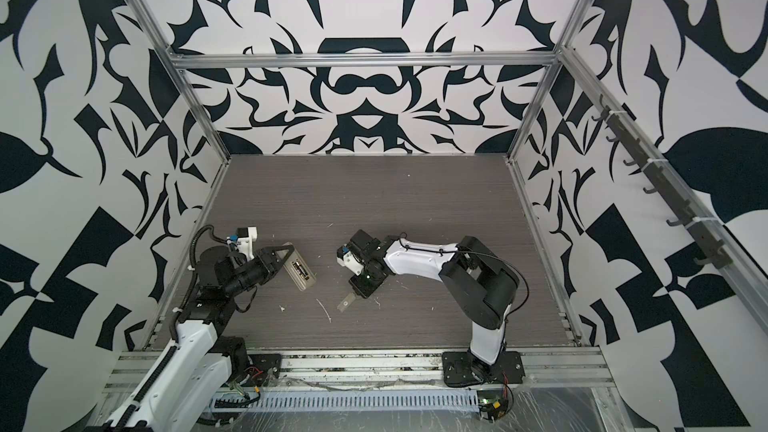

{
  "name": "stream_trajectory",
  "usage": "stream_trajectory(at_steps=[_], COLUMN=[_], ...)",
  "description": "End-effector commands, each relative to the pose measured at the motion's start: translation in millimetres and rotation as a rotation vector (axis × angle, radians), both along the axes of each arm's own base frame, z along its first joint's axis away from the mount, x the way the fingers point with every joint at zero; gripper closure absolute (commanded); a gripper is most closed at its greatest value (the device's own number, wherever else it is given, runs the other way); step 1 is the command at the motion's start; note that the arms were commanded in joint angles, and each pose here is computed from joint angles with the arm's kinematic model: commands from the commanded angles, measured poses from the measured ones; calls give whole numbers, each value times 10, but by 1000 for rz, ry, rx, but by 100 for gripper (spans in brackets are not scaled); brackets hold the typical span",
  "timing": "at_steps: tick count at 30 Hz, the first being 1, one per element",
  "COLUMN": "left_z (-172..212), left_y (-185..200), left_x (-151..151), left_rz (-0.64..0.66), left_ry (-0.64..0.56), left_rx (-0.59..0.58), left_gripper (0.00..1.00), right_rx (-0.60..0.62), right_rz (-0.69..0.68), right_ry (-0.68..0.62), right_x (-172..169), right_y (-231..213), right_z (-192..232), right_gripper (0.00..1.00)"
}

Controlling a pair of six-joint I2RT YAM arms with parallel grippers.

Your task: Load the batteries into the remote control

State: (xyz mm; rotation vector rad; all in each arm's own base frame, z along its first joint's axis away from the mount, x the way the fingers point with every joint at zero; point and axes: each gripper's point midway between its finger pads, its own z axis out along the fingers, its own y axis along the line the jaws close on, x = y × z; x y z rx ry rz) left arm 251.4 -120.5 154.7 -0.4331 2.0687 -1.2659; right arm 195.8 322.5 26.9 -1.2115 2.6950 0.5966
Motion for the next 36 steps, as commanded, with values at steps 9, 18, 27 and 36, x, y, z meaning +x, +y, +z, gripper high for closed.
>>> stream_trajectory(at_steps=[9,18,27,36], left_z=[118,133,122,145], left_y=[2,7,8,6], left_x=[28,6,-6,-3], left_rz=[-5,-3,-3,-3], left_ry=[-36,-39,-35,-38], left_rx=[4,4,5,-1], left_gripper=[100,100,100,100], right_rx=[64,80,66,75], right_rz=[-7,5,19,31], right_ry=[3,24,42,34], right_x=[-173,-230,-256,-202], right_y=[27,112,118,198], right_z=[295,234,103,76], right_gripper=[81,81,80,80])
